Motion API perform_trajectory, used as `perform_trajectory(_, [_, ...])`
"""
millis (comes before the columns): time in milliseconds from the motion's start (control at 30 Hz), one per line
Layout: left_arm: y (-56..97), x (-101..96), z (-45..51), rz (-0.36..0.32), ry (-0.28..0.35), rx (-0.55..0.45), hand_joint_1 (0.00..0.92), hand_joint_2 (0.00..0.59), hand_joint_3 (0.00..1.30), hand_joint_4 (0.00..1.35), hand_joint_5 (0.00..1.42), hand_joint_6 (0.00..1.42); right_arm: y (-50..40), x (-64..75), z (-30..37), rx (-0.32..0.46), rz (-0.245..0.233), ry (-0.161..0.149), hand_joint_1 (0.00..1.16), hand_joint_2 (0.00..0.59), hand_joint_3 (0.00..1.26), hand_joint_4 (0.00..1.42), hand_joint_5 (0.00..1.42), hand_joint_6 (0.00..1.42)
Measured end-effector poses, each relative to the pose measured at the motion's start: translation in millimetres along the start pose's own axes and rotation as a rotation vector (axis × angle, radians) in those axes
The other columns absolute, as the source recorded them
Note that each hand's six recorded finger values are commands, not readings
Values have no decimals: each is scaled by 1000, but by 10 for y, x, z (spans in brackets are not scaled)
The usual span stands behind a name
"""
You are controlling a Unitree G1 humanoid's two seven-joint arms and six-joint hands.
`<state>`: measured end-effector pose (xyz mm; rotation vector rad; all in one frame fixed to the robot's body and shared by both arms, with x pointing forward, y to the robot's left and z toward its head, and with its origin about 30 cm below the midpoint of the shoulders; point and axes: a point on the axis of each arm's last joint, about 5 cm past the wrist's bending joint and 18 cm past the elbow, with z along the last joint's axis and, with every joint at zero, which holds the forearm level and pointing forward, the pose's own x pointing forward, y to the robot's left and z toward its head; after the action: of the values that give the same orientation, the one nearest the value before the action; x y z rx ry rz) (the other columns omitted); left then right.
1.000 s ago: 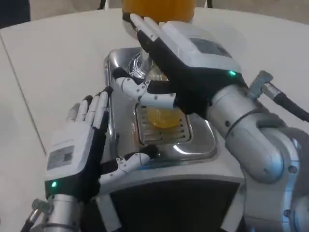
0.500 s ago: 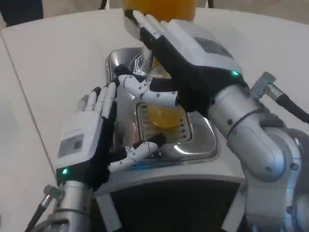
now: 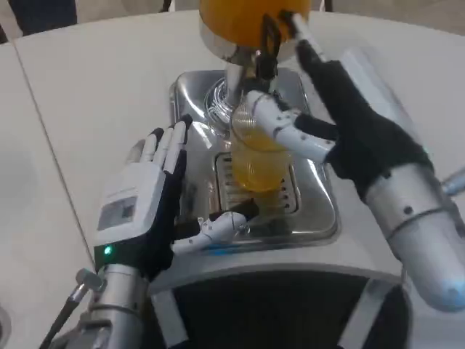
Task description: Grasp the cup under the faucet to collect the drink, then remove the cup.
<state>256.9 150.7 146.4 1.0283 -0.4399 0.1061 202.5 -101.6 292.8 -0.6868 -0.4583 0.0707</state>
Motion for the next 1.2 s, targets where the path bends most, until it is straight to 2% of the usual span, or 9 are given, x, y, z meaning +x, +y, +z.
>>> perform_trajectory(133, [-12, -3, -10, 2, 2, -10, 126, 61, 0, 0, 0, 10, -8, -107, -6, 19, -66, -31, 489, 493, 0, 0, 0, 33])
perform_trajectory(267, [-16, 0, -16, 6, -1, -17, 94, 55, 0, 0, 0, 0, 10, -250, -139, 18, -47, 32, 492, 491, 0, 0, 0, 33])
perform_trajectory(367, [-21, 4, -29, 3, -1, -19, 92, 54, 0, 0, 0, 0, -17, -412, -242, -107, -33, 68, 536, 484, 0, 0, 0, 33])
perform_trajectory(500, [-20, 23, -31, 9, -7, -25, 94, 53, 0, 0, 0, 0, -93, -676, -298, -377, -9, 10, 588, 459, 0, 0, 0, 33])
perform_trajectory(633, [-23, 53, -15, 15, -9, -48, 98, 55, 0, 0, 0, 0, -94, -858, -361, -530, 27, -6, 574, 420, 0, 0, 0, 33])
perform_trajectory(700, [-31, 60, -16, 12, -6, -56, 99, 55, 0, 0, 0, 2, -68, -961, -438, -594, 42, -21, 514, 390, 0, 0, 0, 33])
perform_trajectory(867, [-75, 65, 24, 0, -12, -77, 103, 51, 0, 0, 0, 6, -18, -979, -456, -635, 41, -53, 472, 362, 0, 0, 0, 33])
perform_trajectory(1000, [-140, 95, 83, -14, -17, -108, 121, 46, 0, 0, 0, 9, 40, -947, -468, -612, 59, -23, 507, 345, 0, 0, 0, 46])
perform_trajectory(1200, [-189, 199, 144, -10, -11, -164, 154, 45, 0, 0, 0, 0, -1, -979, -507, -650, 80, 0, 575, 330, 0, 0, 0, 48])
